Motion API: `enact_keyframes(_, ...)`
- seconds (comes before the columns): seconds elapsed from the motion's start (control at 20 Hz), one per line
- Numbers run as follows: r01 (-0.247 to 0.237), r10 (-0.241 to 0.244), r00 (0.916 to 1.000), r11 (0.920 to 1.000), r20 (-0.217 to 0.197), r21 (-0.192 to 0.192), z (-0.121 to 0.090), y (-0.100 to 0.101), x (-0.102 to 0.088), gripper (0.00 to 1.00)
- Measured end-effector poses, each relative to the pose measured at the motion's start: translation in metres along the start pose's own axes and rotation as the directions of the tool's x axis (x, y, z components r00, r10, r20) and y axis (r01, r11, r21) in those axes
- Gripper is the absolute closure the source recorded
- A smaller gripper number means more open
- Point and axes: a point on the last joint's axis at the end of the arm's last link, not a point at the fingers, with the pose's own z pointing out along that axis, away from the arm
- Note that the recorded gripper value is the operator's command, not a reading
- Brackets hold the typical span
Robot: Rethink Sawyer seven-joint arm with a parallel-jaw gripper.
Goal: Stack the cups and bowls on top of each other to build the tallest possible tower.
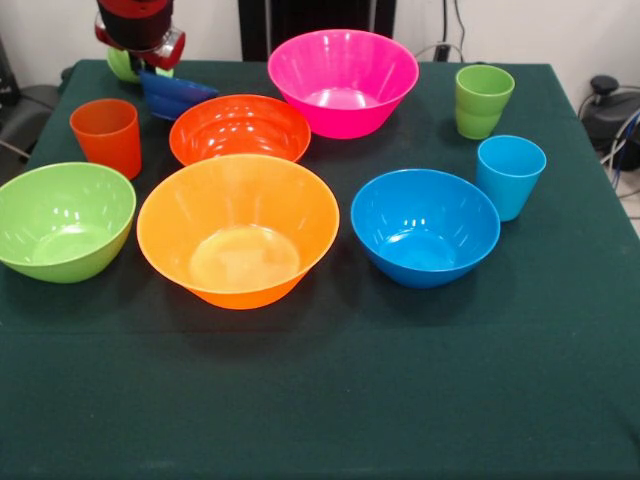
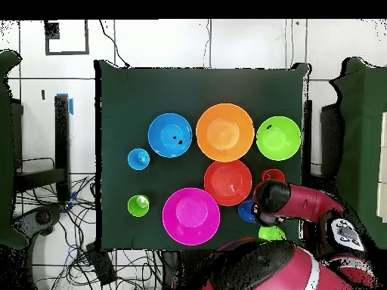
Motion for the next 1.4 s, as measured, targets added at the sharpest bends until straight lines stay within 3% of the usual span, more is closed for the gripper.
enact_keyframes(1.4,-0.019,0.019,0.9993,0.9998,-0.031,0.011,-0.025,-0.009,0.004,1.0)
